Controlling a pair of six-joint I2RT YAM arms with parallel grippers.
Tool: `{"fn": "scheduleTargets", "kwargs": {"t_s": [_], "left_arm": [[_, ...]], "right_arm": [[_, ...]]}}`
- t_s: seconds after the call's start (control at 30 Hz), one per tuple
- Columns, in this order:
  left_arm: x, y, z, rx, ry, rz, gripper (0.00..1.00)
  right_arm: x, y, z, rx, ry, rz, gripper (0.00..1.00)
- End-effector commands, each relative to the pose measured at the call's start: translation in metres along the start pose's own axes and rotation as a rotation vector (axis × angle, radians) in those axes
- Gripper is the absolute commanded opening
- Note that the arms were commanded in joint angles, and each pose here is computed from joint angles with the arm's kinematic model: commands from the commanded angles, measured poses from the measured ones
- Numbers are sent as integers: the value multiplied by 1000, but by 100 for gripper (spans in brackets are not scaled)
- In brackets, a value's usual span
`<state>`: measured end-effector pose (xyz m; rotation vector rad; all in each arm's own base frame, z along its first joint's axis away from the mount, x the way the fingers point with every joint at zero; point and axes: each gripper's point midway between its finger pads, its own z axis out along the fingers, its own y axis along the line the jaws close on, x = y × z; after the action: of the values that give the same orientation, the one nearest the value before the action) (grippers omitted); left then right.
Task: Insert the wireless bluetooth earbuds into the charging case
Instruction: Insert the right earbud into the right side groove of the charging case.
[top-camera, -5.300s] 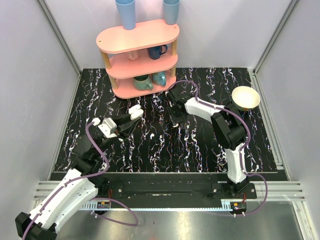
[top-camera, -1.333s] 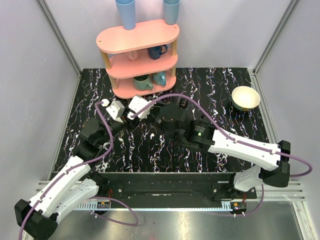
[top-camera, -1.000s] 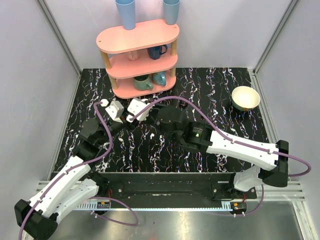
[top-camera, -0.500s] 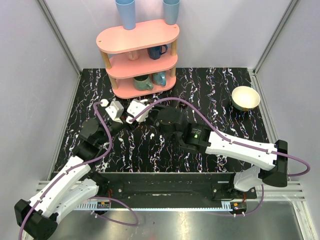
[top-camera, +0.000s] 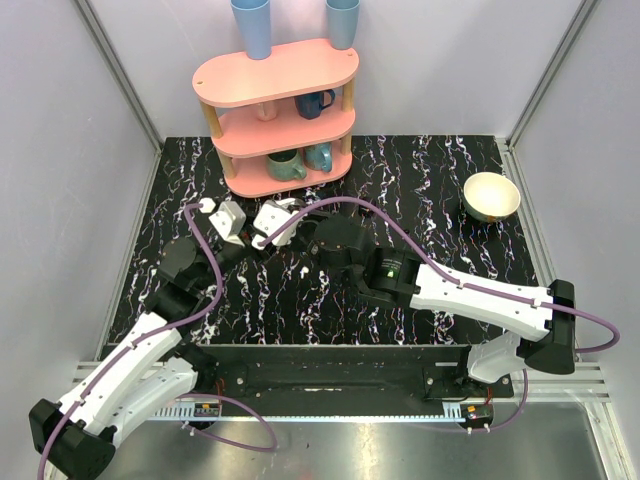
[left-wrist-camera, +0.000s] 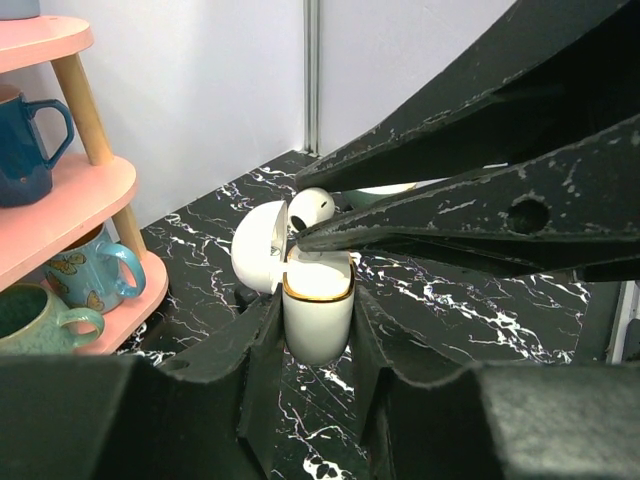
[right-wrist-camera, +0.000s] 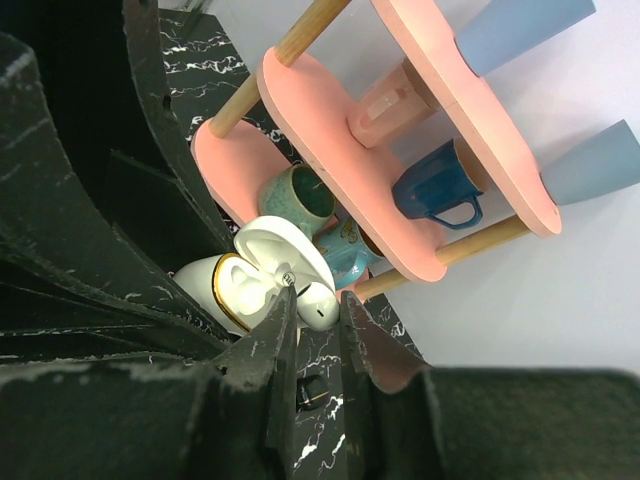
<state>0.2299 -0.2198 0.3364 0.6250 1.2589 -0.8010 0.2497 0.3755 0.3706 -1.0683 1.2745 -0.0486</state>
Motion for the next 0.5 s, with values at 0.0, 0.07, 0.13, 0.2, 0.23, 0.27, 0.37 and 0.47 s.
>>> {"fn": "scheduleTargets", "kwargs": {"t_s": [0.0, 0.07, 0.13, 0.2, 0.23, 0.27, 0.37, 0.47], "left_arm": [[-46, -4, -2, 3, -164, 49, 0], [-45, -3, -2, 2, -165, 46, 0], [-48, -3, -2, -2, -178, 43, 0], [-47, -3, -2, -2, -179, 42, 0], [-47, -3, -2, -2, -178, 41, 0], [-47, -2, -2, -5, -177, 40, 0], [-46, -2, -1, -4, -176, 40, 0], [-46, -2, -1, -5, -178, 38, 0]], "right_arm": [[-5, 6, -6, -40, -27, 3, 0], [-5, 6, -6, -42, -30, 7, 2], [-6, 5, -7, -39, -31, 10, 7], [-6, 3, -7, -29, -31, 14, 11], [-7, 1, -8, -23, -36, 21, 13], [-9, -1, -10, -21, -44, 26, 15], [-12, -6, -12, -10, -62, 40, 24], [-16, -10, -15, -1, -80, 57, 32]]}}
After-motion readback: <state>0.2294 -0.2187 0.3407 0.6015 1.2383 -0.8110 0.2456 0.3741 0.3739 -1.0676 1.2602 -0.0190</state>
